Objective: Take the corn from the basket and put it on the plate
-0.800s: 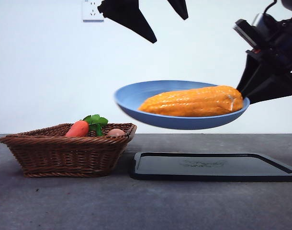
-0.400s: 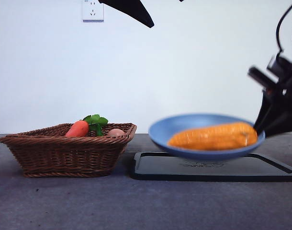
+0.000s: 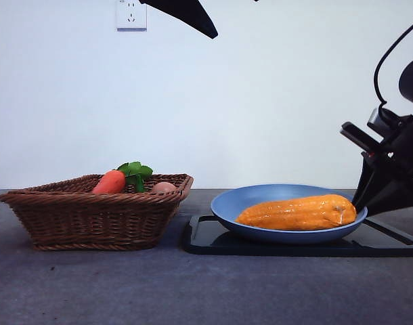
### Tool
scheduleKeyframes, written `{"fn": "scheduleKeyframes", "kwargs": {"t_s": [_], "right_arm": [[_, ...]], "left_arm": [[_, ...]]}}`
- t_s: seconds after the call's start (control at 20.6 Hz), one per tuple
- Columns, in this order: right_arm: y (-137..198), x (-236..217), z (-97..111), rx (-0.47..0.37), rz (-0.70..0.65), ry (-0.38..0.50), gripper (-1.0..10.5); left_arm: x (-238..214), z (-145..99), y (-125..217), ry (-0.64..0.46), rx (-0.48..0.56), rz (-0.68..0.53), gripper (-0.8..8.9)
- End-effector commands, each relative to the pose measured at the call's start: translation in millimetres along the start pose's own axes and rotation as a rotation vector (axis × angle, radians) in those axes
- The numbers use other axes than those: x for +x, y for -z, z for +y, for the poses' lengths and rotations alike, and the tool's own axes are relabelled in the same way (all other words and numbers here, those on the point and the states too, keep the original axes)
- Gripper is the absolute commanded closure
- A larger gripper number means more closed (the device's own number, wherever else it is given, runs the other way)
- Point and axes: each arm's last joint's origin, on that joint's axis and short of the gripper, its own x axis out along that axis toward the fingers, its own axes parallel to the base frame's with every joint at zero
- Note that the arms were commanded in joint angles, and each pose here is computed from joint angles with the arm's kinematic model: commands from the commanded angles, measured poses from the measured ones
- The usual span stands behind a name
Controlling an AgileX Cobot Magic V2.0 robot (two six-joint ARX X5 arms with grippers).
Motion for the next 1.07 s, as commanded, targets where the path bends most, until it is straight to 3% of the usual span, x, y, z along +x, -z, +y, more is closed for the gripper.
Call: {"fn": "scheduleKeyframes", "kwargs": {"t_s": [0.05, 0.19, 0.44, 0.68, 1.07], "right_arm": [[-2.9, 6.7, -3.5, 0.006, 0.019, 0.004, 9.4], [-1.0, 7.4, -4.6, 0.009, 0.037, 0.01, 9.4], [-0.1, 7.0, -4.6, 0.015, 0.05, 0.005, 7.5], [-0.9, -5.8, 2.0, 0.009, 0.051, -0.044, 7.4], [14.8, -84.7, 41.5, -0.172, -0.057, 0.017, 7.4]], "left_arm": [[-5.1, -3.4, -6.1, 0.004, 0.013, -0.029, 4.47], [-5.1, -3.4, -6.1, 0.004, 0.013, -0.029, 4.47], [-5.1, -3.2, -6.1, 0.004, 0.013, -0.029, 4.48], [-5.2, -3.0, -5.5, 0.003, 0.011, -0.023, 4.48], [-5.2, -3.0, -5.4, 0.002, 0.011, -0.022, 4.48]]}}
